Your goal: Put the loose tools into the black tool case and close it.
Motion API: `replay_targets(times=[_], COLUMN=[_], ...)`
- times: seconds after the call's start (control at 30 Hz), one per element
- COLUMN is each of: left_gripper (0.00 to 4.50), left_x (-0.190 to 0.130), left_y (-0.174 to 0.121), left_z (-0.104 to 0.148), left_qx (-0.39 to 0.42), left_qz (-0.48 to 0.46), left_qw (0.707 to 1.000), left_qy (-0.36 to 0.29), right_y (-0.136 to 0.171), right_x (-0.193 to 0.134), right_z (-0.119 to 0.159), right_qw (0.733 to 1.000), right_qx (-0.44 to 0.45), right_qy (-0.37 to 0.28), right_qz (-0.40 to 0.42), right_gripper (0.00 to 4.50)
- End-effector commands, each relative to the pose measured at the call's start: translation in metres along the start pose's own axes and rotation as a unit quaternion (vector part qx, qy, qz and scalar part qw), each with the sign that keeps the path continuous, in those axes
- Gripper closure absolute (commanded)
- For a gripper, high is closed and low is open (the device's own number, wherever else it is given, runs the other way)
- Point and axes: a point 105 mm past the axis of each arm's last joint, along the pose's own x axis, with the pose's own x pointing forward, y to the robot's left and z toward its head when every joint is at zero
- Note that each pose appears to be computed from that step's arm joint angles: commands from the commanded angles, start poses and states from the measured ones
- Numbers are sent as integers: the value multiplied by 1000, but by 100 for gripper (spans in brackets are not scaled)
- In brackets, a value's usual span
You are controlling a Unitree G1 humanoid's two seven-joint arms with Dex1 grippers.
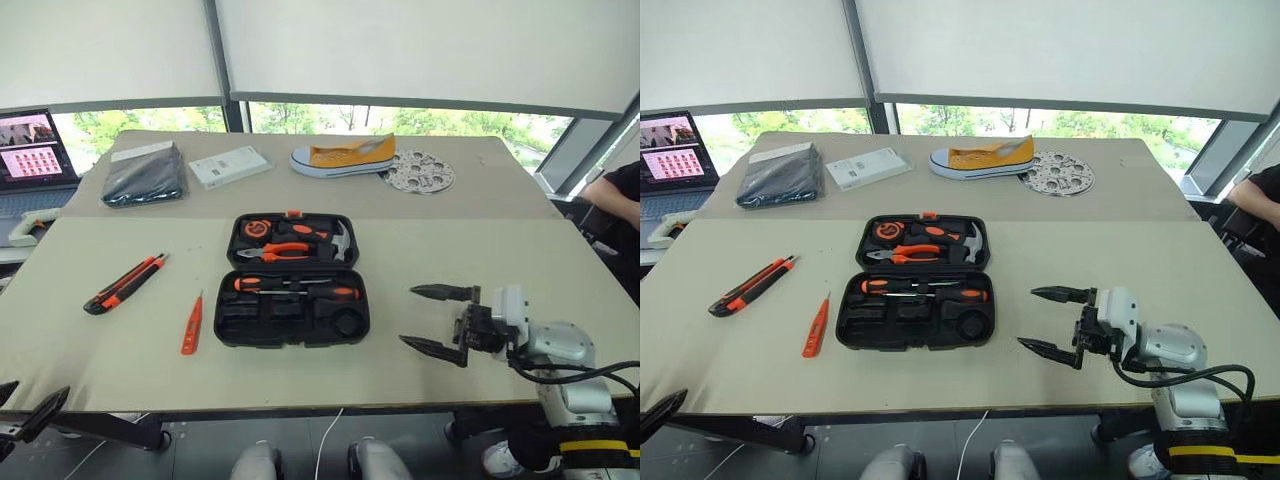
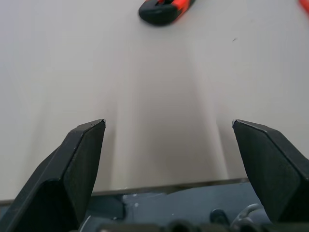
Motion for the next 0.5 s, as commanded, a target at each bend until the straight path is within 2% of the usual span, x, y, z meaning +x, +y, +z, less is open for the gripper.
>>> replay_targets(times=[0.03,0.17,0.23,0.3,0.5], left_gripper=[0,0,0,0,0], left_x=[24,45,63,71,98], left_y=[-29,-54,-80,-91,-121], left_z=[27,38,35,30,32], left_qx=[7,-11,-19,-8,-22], left_qz=[-28,-25,-32,-21,-32], left_qw=[1000,1000,998,997,997], left_qy=[1,12,42,75,70], right_y=[-1,3,4,4,6], right_x=[13,23,29,33,43], right_z=[25,30,35,39,53], right_qw=[998,997,996,995,992], right_qx=[-39,-44,-47,-50,-59], right_qy=[-44,-56,-65,-71,-89], right_qz=[15,32,39,45,74], right_gripper=[6,6,6,6,6])
